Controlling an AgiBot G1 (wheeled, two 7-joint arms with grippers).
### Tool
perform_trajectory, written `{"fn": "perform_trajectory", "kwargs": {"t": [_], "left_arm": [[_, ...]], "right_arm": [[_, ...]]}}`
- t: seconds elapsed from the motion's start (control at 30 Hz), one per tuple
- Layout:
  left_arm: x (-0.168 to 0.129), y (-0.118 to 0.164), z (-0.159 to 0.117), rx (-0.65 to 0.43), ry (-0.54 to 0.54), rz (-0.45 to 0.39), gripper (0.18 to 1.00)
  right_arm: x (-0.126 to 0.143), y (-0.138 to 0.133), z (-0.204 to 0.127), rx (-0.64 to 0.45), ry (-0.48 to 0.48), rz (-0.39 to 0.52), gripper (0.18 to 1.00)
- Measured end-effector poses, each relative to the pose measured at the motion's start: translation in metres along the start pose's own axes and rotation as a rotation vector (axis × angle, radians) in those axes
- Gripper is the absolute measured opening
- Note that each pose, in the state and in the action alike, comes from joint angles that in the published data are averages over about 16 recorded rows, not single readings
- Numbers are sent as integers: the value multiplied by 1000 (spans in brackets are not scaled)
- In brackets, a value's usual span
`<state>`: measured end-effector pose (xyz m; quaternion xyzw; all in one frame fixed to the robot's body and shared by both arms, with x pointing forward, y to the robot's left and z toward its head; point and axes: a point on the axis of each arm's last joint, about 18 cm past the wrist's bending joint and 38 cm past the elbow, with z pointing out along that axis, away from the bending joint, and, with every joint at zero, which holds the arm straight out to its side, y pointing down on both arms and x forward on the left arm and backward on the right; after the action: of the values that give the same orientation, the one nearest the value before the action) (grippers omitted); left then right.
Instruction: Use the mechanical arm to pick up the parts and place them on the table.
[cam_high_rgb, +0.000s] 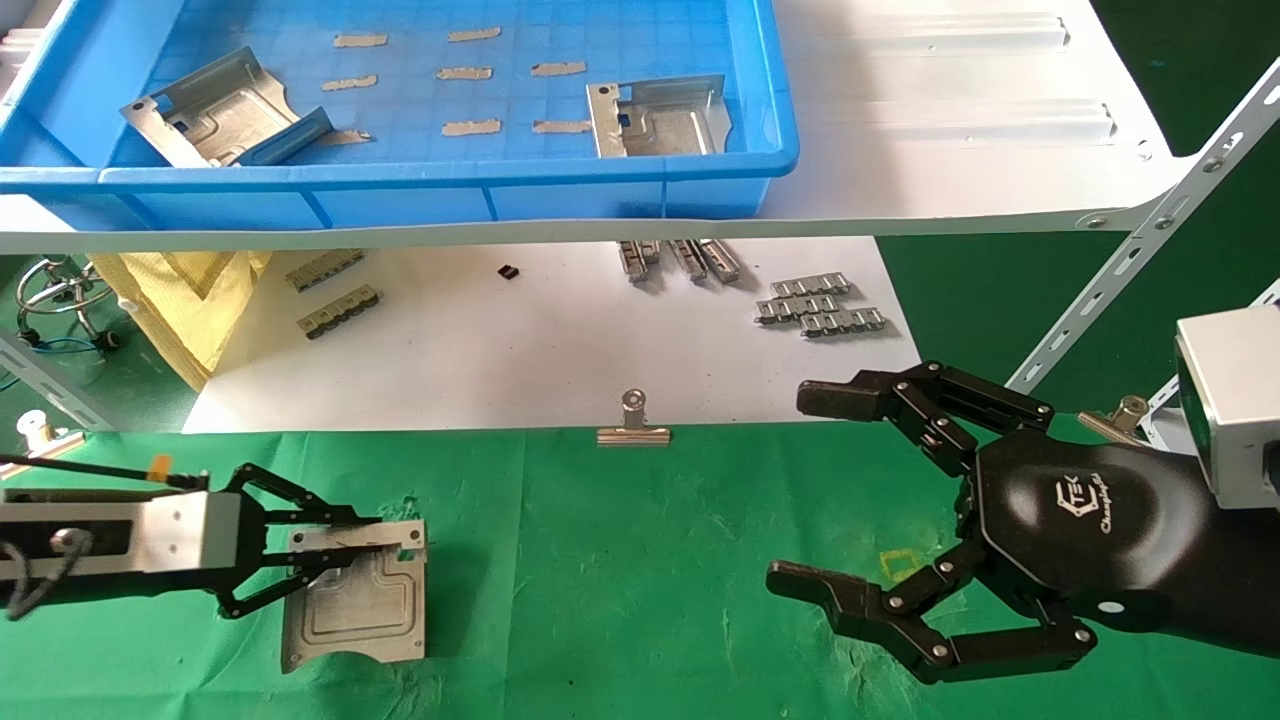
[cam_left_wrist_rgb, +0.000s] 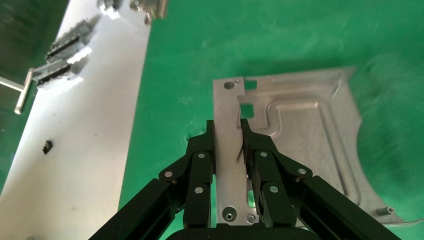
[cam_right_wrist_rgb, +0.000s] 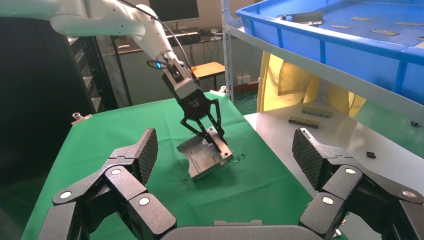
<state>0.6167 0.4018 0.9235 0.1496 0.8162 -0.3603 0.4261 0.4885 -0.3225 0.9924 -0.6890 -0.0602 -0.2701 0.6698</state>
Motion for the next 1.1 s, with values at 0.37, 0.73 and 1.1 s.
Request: {"fn": "perform_trajectory", "kwargs": {"t": [0.37, 0.73, 1.1], "left_arm": [[-3, 3, 3, -7, -1, -3, 304], [-3, 4, -6, 69, -93, -260, 434], [8, 14, -9, 141, -169, -506, 661]], "right_arm": [[0, 0, 0, 0, 0, 0, 1001], [0, 0, 0, 0, 0, 0, 1001], [0, 0, 0, 0, 0, 0, 1001]]}}
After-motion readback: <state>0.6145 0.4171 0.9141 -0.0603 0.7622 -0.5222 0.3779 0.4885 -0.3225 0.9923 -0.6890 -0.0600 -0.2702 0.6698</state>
